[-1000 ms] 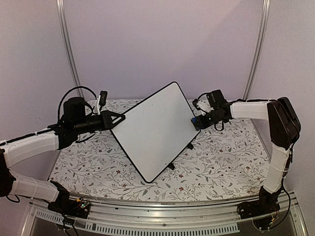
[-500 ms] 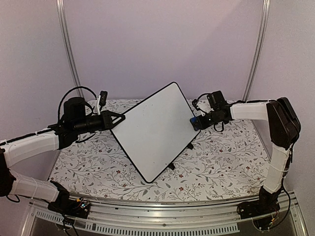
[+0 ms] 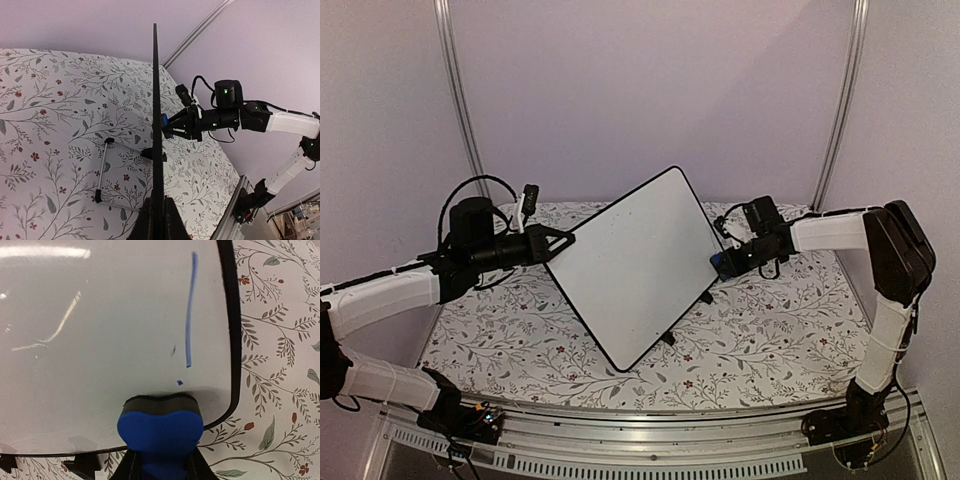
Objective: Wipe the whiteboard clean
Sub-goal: Erase the whiteboard on the whiteboard stand.
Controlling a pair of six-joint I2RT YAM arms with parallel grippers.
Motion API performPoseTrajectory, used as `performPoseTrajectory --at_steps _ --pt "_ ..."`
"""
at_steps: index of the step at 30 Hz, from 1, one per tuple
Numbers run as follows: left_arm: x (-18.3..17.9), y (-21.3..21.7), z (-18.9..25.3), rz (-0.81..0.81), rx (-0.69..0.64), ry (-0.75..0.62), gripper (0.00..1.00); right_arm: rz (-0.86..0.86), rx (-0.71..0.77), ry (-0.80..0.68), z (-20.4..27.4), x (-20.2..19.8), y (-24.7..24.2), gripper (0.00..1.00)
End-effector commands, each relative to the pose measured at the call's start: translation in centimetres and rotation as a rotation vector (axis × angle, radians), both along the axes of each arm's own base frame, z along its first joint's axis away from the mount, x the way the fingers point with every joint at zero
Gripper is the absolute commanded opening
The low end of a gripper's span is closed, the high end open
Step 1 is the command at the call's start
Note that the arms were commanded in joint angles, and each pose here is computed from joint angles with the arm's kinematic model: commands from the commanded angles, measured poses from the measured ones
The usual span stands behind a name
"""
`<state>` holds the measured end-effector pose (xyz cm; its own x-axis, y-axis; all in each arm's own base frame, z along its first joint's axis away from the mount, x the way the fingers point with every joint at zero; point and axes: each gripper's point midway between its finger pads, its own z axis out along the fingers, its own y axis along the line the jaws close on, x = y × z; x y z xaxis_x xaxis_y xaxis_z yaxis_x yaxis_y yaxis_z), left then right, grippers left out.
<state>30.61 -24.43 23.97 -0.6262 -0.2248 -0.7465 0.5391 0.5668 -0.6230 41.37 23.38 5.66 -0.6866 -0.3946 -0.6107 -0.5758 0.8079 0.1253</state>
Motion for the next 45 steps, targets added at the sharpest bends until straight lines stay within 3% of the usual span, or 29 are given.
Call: performPoseTrajectory --at_steps 1,7,11,27,37,45 --pt "-2.3 -2.5 2.0 -0.175 -0.028 -0.079 0.0 -0.019 0.018 -0.088 3.2 3.1 1.2 0.0" --pt "-2.4 -2.4 2.2 -0.172 -0.027 -0.085 0.0 -0.009 0.033 -0.146 6.3 6.4 2.7 0.0" --pt "-2.4 -2.4 2.3 -0.169 -0.026 -0.088 0.0 -0.008 0.021 -0.14 5.9 7.1 2.9 0.0" --pt "-2.4 -2.5 2.1 -0.175 -0.027 -0.081 0.0 -0.044 0.077 0.067 -2.2 0.3 -0.7 0.0" --pt "-2.4 -2.5 2.1 -0.174 -0.028 -0.082 0.0 -0.011 0.127 0.018 0.5 1.0 1.2 0.0" --pt "-2.3 -2.4 2.1 -0.172 -0.027 -0.081 0.0 0.0 0.109 -0.051 3.6 3.9 2.7 0.0"
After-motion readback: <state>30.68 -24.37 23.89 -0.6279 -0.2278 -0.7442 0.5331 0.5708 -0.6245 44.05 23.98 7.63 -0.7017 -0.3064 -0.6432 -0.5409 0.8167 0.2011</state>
